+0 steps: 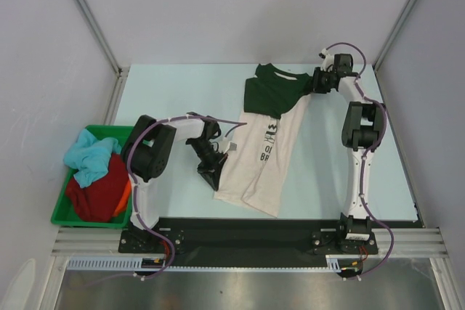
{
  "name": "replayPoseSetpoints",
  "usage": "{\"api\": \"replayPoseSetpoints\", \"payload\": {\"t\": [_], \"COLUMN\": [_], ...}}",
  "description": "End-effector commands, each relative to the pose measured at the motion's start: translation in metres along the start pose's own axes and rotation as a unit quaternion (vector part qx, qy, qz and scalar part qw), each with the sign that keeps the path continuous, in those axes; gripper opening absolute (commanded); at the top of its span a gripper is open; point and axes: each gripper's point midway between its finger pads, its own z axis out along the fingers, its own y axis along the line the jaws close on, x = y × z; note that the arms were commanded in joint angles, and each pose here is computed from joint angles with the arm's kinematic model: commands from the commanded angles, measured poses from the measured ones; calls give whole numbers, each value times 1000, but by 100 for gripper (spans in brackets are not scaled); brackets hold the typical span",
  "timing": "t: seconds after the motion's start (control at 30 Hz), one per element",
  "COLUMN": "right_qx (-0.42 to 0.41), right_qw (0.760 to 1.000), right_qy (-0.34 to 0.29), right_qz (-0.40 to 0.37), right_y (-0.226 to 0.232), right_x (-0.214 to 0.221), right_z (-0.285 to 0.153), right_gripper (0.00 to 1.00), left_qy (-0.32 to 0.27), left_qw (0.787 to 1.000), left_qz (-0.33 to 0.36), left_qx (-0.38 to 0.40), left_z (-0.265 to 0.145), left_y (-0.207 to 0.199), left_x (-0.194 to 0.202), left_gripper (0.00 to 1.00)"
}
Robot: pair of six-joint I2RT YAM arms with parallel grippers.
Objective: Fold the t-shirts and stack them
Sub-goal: Fold the tshirt
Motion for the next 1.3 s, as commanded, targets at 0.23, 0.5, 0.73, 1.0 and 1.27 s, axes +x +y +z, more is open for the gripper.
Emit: {"api": "replayPoseSetpoints", "payload": {"t": [0.23,0.5,0.73,1.0,1.27], "right_qx": [-7,-35,-56,-28,1], "right_qw": [997,995,990,990,996], "right_qy": [-56,-84,-112,-119,-82], "right_qz": [-54,-52,-59,-74,28], "right_y": [10,30,57,64,62], "right_x": [-35,-56,-70,-89,-76], "right_z": [34,47,61,33,-88], "right_gripper": [17,18,20,70,75], "left_qy": [-11,3,8,-40,-130], "left_qw": [999,998,995,985,975], "left_qz": [32,66,100,150,137], "left_qx": [12,7,-30,-74,-120], "left_z": [-8,1,6,-30,-68], "left_y": [-16,-34,-43,-60,-56], "left_x": [16,21,22,6,-1], "left_gripper": [0,0,1,68,72]}}
